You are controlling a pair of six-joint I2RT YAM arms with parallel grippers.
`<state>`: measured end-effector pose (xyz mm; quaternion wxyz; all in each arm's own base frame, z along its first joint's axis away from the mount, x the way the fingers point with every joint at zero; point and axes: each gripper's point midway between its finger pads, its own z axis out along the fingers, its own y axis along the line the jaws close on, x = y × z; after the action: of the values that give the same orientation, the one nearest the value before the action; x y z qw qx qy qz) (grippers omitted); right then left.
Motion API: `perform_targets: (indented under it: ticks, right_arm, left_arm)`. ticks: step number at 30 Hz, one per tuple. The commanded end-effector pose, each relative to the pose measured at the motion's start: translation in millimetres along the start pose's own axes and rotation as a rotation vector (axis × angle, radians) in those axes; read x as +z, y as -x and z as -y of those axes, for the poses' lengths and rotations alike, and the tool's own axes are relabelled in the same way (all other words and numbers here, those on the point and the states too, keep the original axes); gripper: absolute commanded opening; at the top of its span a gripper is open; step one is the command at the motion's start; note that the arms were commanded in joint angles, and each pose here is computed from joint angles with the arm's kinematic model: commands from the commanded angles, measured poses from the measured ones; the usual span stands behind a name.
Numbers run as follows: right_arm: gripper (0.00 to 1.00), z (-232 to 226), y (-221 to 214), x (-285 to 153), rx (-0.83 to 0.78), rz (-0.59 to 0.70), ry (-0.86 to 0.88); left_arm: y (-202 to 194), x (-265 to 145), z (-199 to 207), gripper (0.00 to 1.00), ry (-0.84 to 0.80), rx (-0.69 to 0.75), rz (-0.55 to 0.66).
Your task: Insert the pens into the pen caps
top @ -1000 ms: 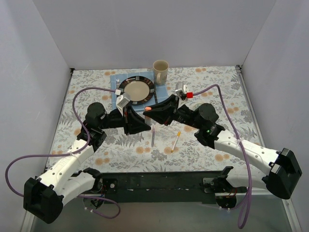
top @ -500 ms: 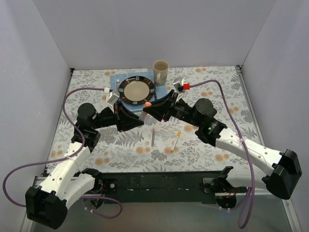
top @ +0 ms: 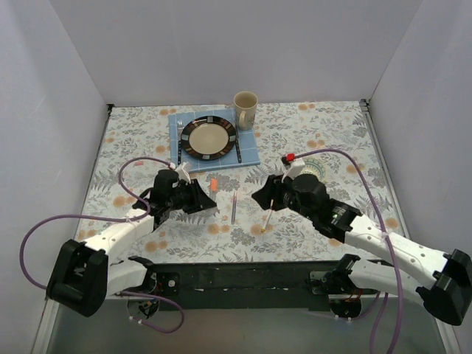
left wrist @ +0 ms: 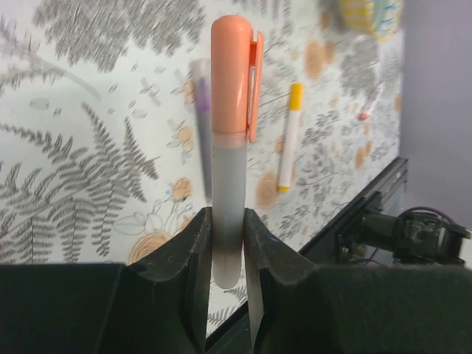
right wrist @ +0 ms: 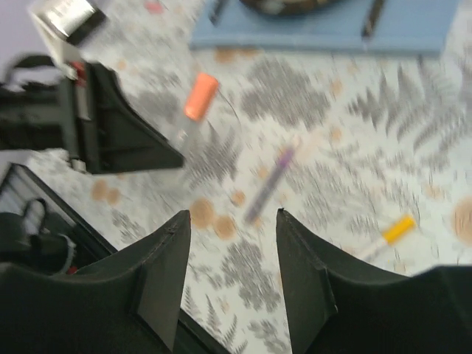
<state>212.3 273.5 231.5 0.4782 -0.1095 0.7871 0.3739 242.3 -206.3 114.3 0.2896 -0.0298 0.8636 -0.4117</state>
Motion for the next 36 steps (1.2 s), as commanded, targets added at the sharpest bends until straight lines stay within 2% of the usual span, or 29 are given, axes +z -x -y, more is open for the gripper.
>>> perform_targets:
  ticks: [1, 5, 14, 16, 18, 23, 28, 33, 36]
  right_arm:
    - [0.55, 53.1, -87.1, -0.3, 0.069, -0.26, -0.197]
    - [0.5, 86.9, -138.4, 6.7, 0.092, -0.37, -0.289]
    - [0.5, 118.2, -163.1, 22.4, 0.069, -0.417, -0.4]
    - [0.5, 117.3, -160.1, 31.9, 0.066, -0.386, -0.38]
    - [0.49, 118.5, -162.9, 37.8, 0.054, -0.386, -0.369]
    - [0.44, 95.2, -155.7, 62.3, 0.07, -0.388, -0.265]
    - [0.44, 82.9, -146.9, 72.9, 0.064, -0.411, -0.236]
    - [0.5, 95.0, -130.8, 48.6, 0.032, -0.461, -0.336]
    - [0.53, 110.4, -109.2, 29.4, 0.056, -0.407, -0.412]
  left_arm:
    - [-15.0, 14.0, -36.4, 0.0, 0.181, -0.08, -0.012]
    - [-27.4, 23.6, -47.2, 0.0, 0.21, -0.102, -0.043]
    - [-48.5, 39.9, -66.1, 0.0, 0.254, -0.126, -0.085]
    - [-50.5, 40.2, -68.6, 0.03, 0.266, -0.126, -0.086]
    - [-50.8, 40.1, -68.7, 0.07, 0.271, -0.131, -0.079]
    - [-43.5, 36.2, -63.1, 0.23, 0.277, -0.133, -0.062]
    - [-31.1, 30.2, -55.7, 0.38, 0.288, -0.102, -0.039]
    - [-13.9, 24.8, -47.4, 0.52, 0.318, -0.06, -0.021]
    - [4.9, 16.0, -30.7, 0.59, 0.306, 0.0, 0.006]
